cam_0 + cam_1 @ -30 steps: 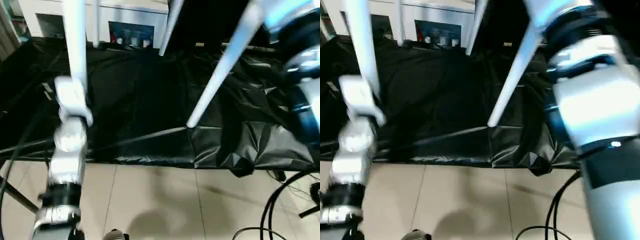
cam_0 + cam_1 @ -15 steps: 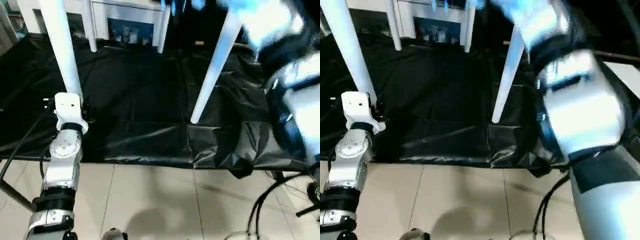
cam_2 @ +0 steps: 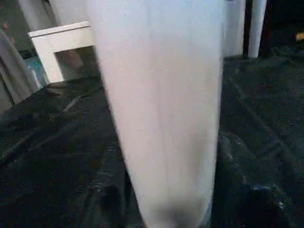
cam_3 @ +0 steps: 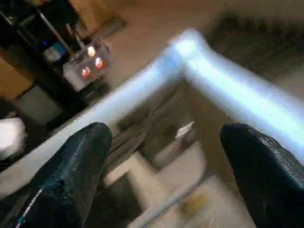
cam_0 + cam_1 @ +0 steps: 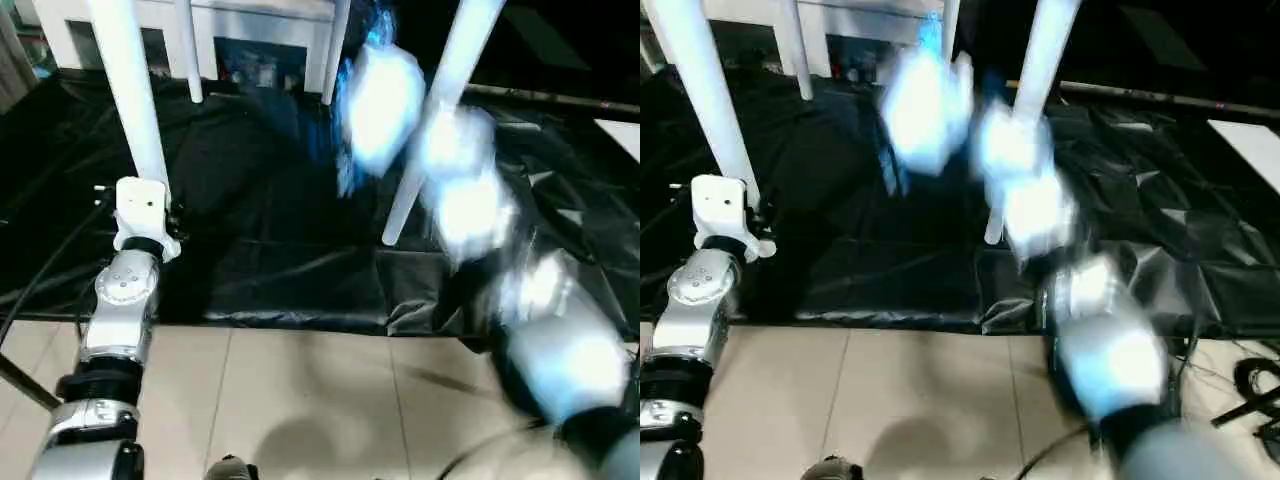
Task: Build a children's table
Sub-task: Flip table
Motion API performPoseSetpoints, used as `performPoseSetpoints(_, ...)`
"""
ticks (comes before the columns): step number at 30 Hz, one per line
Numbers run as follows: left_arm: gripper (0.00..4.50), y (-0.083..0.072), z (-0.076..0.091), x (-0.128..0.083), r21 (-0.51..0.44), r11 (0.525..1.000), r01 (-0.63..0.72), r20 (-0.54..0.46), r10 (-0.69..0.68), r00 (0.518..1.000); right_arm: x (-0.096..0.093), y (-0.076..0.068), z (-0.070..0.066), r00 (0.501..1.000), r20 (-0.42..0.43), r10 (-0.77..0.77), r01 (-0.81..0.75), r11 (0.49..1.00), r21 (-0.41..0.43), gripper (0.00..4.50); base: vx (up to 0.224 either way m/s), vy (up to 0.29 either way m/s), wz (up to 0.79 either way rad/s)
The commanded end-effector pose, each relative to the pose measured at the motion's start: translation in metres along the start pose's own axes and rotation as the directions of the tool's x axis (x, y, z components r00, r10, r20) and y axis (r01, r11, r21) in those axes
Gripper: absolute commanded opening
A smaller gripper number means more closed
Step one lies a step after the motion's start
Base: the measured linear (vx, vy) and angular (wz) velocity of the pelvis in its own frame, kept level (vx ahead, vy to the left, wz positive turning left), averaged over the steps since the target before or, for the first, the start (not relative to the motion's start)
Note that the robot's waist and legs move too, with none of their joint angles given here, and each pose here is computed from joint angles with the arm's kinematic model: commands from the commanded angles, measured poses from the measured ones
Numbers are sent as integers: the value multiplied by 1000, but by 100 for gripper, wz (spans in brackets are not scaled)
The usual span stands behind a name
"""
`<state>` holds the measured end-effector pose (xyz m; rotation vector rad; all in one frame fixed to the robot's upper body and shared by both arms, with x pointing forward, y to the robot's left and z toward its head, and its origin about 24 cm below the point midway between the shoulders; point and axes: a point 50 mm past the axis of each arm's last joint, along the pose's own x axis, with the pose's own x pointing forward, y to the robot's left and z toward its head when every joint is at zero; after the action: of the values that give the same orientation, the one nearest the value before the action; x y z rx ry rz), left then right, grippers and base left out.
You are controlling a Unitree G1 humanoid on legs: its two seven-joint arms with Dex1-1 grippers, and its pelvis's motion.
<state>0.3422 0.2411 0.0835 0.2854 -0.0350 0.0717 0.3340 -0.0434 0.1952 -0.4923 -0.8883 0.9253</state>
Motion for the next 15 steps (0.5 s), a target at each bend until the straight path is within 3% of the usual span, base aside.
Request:
performPoseSetpoints(1, 269, 3, 1, 1, 29, 999, 25, 6, -25, 1000, -20, 17, -8, 994, -74, -79, 87, 990, 114, 406, 0, 0, 0)
performPoseSetpoints(3, 283, 5, 1, 1, 30, 999, 22, 6, -22, 1000, -26, 21, -11, 991, -97, -95, 107, 985, 136, 406, 0, 0, 0)
performPoseSetpoints(4, 293, 12, 0, -1, 34, 999, 15, 6, -16, 1000, -46, 31, -17, 971, -179, -160, 195, 961, 198, 406, 0, 0, 0)
performPoseSetpoints(5, 300, 12, 0, -1, 34, 999, 15, 6, -16, 1000, -46, 31, -17, 971, -179, -160, 195, 961, 198, 406, 0, 0, 0)
performPoseSetpoints(8, 317, 27, -5, -6, 46, 999, 7, 0, -7, 1000, -73, 33, -19, 927, -282, -247, 321, 911, 259, 406, 0, 0, 0)
performPoseSetpoints(15, 368, 41, -7, -10, 32, 998, -49, 5, 48, 999, -86, 33, -15, 911, -321, -259, 355, 888, 291, 406, 0, 0, 0)
